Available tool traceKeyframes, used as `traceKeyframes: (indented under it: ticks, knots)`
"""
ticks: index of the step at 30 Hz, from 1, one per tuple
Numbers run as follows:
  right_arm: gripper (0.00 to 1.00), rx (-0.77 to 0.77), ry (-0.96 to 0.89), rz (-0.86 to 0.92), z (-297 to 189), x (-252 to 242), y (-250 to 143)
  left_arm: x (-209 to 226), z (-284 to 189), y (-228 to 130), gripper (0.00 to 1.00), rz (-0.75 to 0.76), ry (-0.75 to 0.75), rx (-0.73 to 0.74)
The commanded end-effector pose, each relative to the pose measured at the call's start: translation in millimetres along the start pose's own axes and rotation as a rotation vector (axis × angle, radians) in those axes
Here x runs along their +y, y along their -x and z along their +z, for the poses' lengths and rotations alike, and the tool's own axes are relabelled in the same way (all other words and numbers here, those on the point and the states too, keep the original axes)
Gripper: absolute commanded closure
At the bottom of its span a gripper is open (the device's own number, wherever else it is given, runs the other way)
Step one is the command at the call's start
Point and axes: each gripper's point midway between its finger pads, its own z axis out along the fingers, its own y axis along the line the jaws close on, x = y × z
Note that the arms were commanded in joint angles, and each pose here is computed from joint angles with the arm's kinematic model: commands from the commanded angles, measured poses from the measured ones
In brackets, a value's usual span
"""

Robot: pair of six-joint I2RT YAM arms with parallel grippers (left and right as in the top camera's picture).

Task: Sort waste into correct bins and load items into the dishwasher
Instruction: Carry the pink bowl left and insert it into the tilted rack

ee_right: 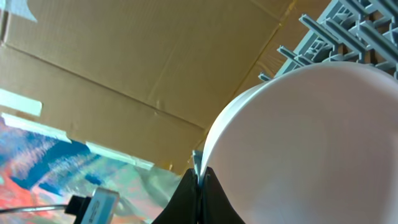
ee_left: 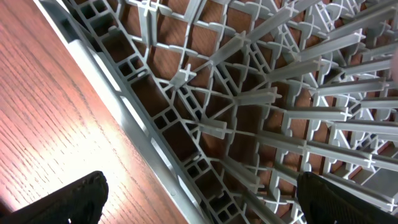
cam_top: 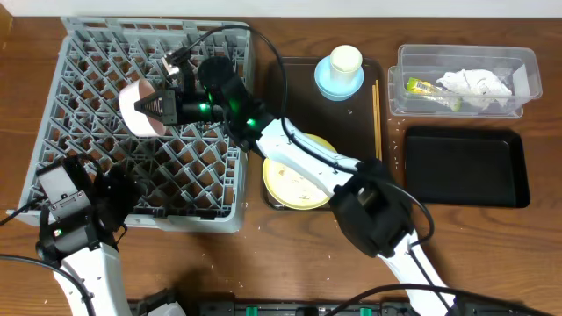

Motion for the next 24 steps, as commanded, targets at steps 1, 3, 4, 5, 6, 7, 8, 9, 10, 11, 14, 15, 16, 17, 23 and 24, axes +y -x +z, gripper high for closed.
traceKeyframes:
  ticks: [1,3,4,5,6,7,8,9,10,11,14,15,16,17,23,24]
  knots:
    - [0.99,-0.009,0.006,0.057,1.9,-4.5,1.7,0.3,-5.2,7.5,0.02,-0.005,0.007,-0.026]
    - [0.99,-0.001,0.001,0.069,4.5,-9.7,-2.5,0.3,-5.2,7.5,0.02,-0.006,0.007,-0.026]
    - [0.99,0.006,-0.001,0.073,6.6,-12.4,-6.1,0.3,-5.2,7.5,0.02,-0.005,0.007,-0.026]
    - [0.99,0.017,-0.002,0.079,9.5,-15.2,-11.3,0.3,-5.2,7.5,0.02,-0.006,0.007,-0.026]
    - [0.99,0.025,-0.004,0.086,11.8,-17.7,-15.3,0.3,-5.2,7.5,0.02,-0.005,0.007,-0.026]
    - [0.99,0.031,-0.008,0.09,14.2,-21.6,-19.3,0.3,-5.2,7.5,0.02,-0.005,0.007,-0.026]
    - [0.99,0.035,-0.009,0.092,15.6,-22.5,-21.7,0.3,-5.2,7.5,0.02,-0.005,0.007,-0.026]
    - [0.99,0.039,-0.013,0.096,16.9,-26.0,-24.2,0.3,-5.2,7.5,0.02,-0.006,0.007,-0.026]
    - [0.99,0.041,-0.01,0.095,17.7,-27.1,-25.4,0.3,-5.2,7.5,0.02,-0.005,0.007,-0.026]
    - [0.99,0.041,-0.004,0.09,18.3,-27.5,-25.5,0.3,-5.2,7.5,0.02,-0.005,0.007,-0.026]
    - [0.99,0.031,0.008,0.079,18.2,-29.1,-22.9,0.3,-5.2,7.5,0.02,-0.005,0.007,-0.026]
    - [0.99,0.028,0.005,0.081,16.9,-31.3,-21.2,0.3,-5.2,7.5,0.02,-0.005,0.007,-0.026]
    - [0.99,0.024,0.002,0.081,15.2,-33.3,-18.6,0.3,-5.2,7.5,0.02,-0.005,0.007,-0.026]
    - [0.99,0.02,-0.001,0.083,13.6,-35.2,-16.4,0.3,-5.2,7.5,0.02,-0.005,0.007,-0.026]
    - [0.99,-0.003,-0.04,0.108,-2.2,-54.1,1.7,0.3,-5.2,7.5,0.02,-0.005,0.007,-0.026]
    - [0.99,-0.002,-0.044,0.11,-5.3,-57.0,4.0,0.3,-5.2,7.5,0.02,-0.005,0.007,-0.026]
